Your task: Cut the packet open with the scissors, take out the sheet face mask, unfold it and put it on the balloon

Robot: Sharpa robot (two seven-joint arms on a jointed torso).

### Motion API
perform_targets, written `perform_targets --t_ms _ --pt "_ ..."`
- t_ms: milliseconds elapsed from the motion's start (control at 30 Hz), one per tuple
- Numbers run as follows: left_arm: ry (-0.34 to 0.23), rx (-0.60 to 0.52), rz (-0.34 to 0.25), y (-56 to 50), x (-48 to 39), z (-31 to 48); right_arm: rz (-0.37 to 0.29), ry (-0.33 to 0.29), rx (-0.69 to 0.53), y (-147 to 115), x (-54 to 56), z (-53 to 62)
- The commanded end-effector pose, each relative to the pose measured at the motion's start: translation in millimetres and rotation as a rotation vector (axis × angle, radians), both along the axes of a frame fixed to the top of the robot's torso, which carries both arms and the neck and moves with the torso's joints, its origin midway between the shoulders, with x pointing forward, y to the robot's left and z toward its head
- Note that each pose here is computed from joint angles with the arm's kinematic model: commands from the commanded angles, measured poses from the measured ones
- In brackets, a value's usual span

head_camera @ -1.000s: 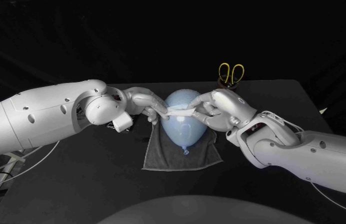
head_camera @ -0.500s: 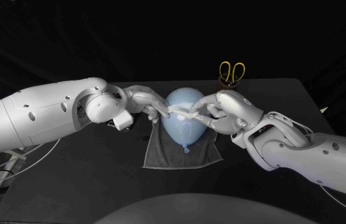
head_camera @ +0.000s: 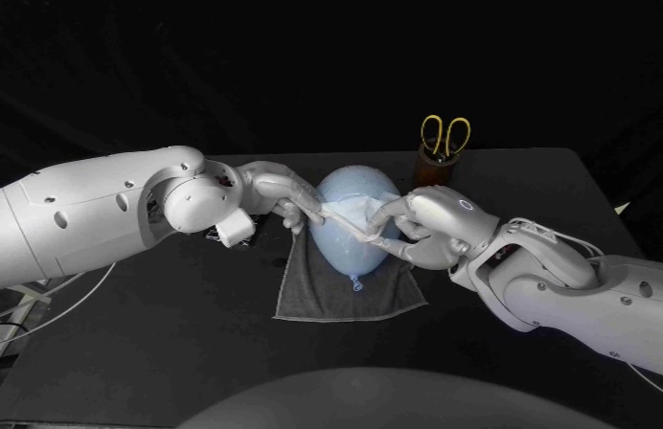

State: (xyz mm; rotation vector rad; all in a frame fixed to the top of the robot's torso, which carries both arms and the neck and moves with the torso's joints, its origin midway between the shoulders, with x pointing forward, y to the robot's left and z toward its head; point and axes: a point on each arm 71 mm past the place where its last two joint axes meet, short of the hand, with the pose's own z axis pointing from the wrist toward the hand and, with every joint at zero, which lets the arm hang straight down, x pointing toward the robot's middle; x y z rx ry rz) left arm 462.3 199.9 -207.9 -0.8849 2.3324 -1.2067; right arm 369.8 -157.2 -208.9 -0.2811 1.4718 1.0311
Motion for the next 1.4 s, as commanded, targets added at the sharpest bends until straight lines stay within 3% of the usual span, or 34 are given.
perform_targets --t_ms 33,467,1067,1233,1400 --pt "0.007 -0.007 -0.002 0.0 -0.2 0.0 -0.011 -0.018 -0.045 -1 -1.4 -3.2" --pt "0.03 -0.025 0.001 1.4 -0.7 -0.3 -0.065 -0.055 0.012 -7 -2.3 -4.1" --pt "0.063 -0.059 -0.028 2.3 -2.6 -1.0 -0.085 -0.062 0.09 -5 -1.8 -1.7" --pt "0.067 -0.055 -0.02 5.7 -2.8 -3.3 -0.088 -0.057 0.099 -5 -1.6 -1.7" --pt "0.061 -0.036 0.004 15.6 -2.3 -7.8 -0.094 -0.052 0.121 -5 -1.7 -1.6"
